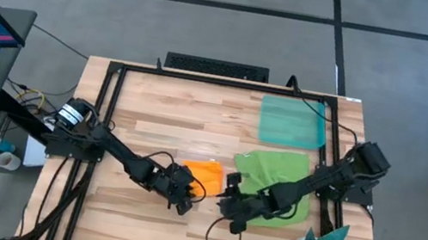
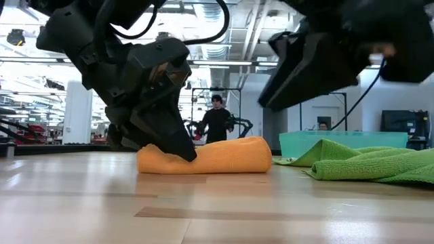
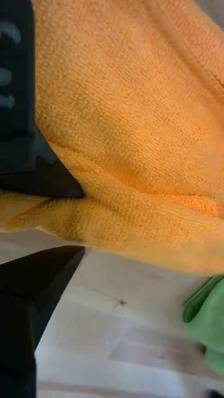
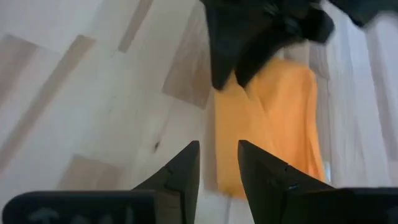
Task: Roll microfiber towels into tight, uniform cylinder then place into a basket
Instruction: Roll the orange towel
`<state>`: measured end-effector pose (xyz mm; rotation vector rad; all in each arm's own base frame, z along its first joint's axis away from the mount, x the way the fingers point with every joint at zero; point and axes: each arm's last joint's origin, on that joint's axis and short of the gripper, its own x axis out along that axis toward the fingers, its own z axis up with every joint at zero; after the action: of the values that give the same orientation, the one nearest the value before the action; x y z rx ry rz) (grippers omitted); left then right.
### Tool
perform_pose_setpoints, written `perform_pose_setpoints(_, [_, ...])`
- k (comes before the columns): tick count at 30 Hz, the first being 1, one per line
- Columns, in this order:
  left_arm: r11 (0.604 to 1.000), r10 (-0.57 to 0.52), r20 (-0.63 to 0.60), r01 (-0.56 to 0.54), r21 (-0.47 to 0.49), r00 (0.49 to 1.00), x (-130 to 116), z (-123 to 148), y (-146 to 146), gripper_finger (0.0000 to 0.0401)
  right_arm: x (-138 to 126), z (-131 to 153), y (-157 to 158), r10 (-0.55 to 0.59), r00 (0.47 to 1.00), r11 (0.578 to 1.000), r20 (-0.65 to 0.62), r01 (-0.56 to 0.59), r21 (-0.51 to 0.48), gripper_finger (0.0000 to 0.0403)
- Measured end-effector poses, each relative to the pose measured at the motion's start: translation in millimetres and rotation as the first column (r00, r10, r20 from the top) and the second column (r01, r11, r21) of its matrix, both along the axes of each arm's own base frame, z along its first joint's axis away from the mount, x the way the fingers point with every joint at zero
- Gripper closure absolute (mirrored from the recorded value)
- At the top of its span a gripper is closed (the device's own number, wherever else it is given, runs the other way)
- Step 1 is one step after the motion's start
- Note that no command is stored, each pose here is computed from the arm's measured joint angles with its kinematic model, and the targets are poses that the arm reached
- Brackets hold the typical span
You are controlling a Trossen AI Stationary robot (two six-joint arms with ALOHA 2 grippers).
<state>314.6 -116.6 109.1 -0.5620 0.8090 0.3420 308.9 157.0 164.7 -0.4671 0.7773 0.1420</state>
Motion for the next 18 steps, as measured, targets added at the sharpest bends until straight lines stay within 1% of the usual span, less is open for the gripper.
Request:
perform_pose_setpoints(4, [1.000, 0.001, 0.000, -0.001, 0.014, 1.000, 1.9, 0.1, 5.0, 0.0266, 9.0, -19.9, -3.6, 0.053, 0.998, 0.994, -0.032, -0.056, -0.096, 0.0257])
perform_pose_setpoints(11, [1.000, -0.004, 0.000, 0.004, 0.011, 1.000, 4.3, 0.6, 10.4, 0.0266, 24.7, -40.4, -12.7, -0.002, 0.998, 0.984, -0.060, -0.009, -0.179, 0.0210])
perform_pose_setpoints(14, [1.000, -0.005, 0.000, 0.005, 0.011, 1.000, 4.3, 0.5, 10.4, 0.0266, 29.7, -48.6, -19.0, -0.033, 0.997, 0.982, -0.075, 0.019, -0.185, 0.0188])
perform_pose_setpoints(16, [1.000, -0.006, 0.000, 0.006, 0.011, 1.000, 4.3, 0.5, 10.4, 0.0266, 31.3, -54.0, -24.3, -0.056, 0.993, 0.985, -0.100, 0.039, -0.166, 0.0178])
perform_pose_setpoints(18, [0.999, -0.024, 0.008, 0.024, 0.032, 1.000, 5.0, 1.1, 10.3, 0.0266, 33.3, -57.7, -28.3, -0.083, 0.990, 0.987, -0.116, 0.066, -0.147, 0.0172])
